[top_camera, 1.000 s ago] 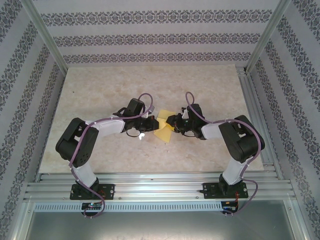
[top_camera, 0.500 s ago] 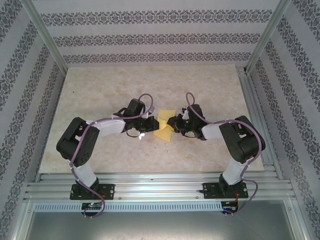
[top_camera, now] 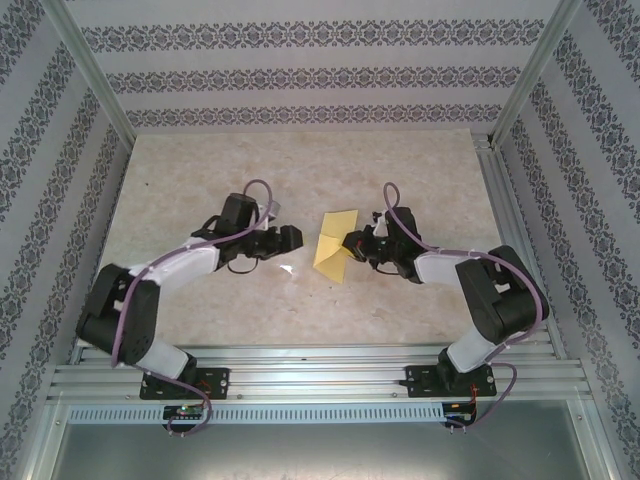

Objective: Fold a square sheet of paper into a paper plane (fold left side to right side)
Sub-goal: Turn over the paper at the center of the table.

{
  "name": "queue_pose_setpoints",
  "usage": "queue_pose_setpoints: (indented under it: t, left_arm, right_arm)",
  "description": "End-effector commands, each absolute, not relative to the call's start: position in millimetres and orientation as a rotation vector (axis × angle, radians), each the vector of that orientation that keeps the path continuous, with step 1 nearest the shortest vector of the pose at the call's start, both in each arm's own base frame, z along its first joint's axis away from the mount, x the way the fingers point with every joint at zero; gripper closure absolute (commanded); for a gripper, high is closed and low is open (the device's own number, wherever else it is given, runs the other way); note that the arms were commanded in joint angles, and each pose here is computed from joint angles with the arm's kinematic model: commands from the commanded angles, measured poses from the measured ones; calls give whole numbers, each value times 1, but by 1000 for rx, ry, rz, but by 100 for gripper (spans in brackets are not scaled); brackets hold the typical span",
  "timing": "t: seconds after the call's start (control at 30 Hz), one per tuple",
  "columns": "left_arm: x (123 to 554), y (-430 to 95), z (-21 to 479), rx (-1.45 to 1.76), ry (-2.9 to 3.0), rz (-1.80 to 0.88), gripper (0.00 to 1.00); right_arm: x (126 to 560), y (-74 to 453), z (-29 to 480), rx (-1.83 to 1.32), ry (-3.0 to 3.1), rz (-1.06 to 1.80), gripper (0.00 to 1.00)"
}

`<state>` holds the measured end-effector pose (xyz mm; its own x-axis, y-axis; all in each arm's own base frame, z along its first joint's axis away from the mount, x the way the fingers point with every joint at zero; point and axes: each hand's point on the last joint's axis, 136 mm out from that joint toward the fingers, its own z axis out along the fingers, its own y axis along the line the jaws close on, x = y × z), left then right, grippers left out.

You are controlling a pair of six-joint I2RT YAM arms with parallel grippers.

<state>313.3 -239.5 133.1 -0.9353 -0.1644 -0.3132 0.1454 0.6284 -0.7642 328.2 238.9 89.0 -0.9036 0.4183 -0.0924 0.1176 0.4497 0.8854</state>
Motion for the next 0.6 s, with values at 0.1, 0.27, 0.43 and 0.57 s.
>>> queue_pose_setpoints:
  t: [0.1, 0.27, 0.43, 0.57]
  left_arm:
    - [299, -228, 207, 20, 2273, -1393, 5]
    - [294, -239, 243, 23, 2124, -1587, 0]
    - [289, -252, 256, 68, 2091, -1633, 0]
    - [285, -264, 265, 102, 2067, -1686, 1]
  right_arm:
    - [327, 241, 169, 223, 2235, 1498, 95]
    - [321, 246, 224, 124, 2154, 1515, 94]
    - [309, 260, 258, 39, 2110, 1541, 93]
    - [305, 270, 266, 6, 2101, 1554, 93]
